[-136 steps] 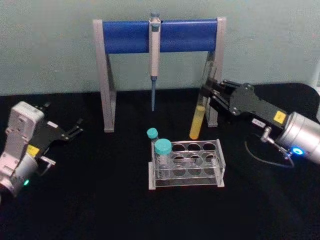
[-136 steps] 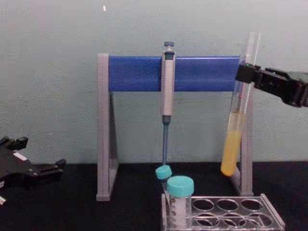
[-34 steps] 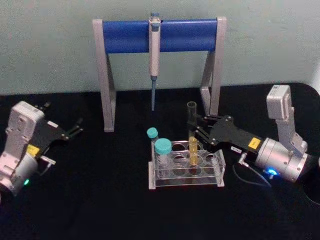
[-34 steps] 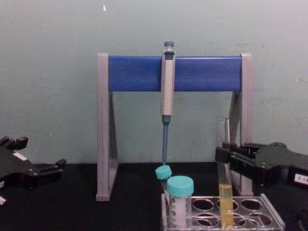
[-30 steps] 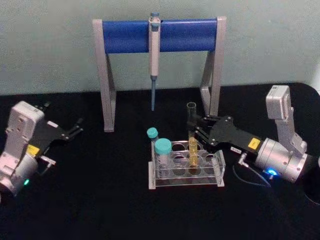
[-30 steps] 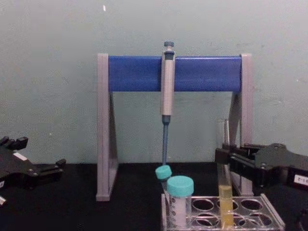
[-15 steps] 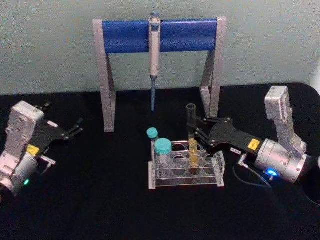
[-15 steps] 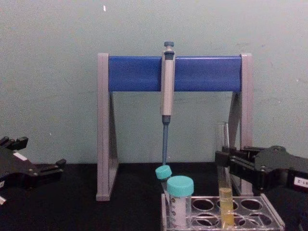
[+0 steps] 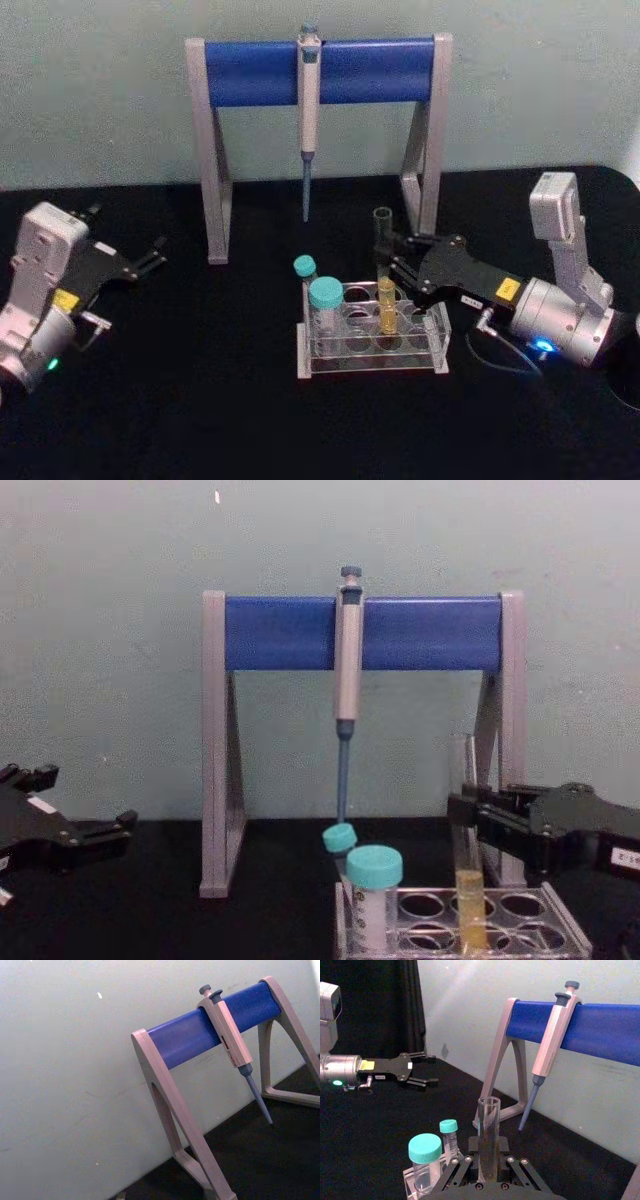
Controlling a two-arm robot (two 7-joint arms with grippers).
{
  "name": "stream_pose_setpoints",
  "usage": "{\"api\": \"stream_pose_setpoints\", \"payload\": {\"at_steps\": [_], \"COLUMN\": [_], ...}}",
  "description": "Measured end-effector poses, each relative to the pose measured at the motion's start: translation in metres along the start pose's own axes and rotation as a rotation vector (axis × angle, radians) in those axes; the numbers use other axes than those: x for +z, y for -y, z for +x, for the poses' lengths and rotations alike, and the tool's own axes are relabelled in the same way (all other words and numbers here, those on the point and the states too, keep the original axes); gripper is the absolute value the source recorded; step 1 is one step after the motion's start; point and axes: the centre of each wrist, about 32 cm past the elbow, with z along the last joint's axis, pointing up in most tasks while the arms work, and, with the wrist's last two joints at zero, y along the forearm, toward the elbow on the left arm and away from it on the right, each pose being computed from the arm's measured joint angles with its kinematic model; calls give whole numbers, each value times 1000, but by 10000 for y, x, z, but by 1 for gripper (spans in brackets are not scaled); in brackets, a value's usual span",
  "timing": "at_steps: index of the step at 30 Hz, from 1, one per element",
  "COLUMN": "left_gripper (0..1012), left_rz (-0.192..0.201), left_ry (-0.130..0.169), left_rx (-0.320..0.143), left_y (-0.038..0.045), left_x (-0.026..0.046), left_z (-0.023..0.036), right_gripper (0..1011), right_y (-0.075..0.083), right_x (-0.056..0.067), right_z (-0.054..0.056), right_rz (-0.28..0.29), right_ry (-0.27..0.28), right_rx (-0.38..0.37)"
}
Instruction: Pick up the test tube from the test tube rack, shake it, then place it back into the test tube rack.
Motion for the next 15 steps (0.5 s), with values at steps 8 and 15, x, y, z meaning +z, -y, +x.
{"api": "stream_pose_setpoints", "payload": {"at_steps": [8,15], "left_gripper": [1001,1001], "left_rz": [0,0], "left_ry": [0,0], "left_rx": [0,0], "left_y": [0,0], "left_x": [0,0], "left_z": [0,0], "right_gripper": [216,216], "right_y": [0,0], "right_x": [0,0], "right_z": [0,0], "right_rz": [0,1], "right_ry": [0,0], "right_rx": [0,0]}}
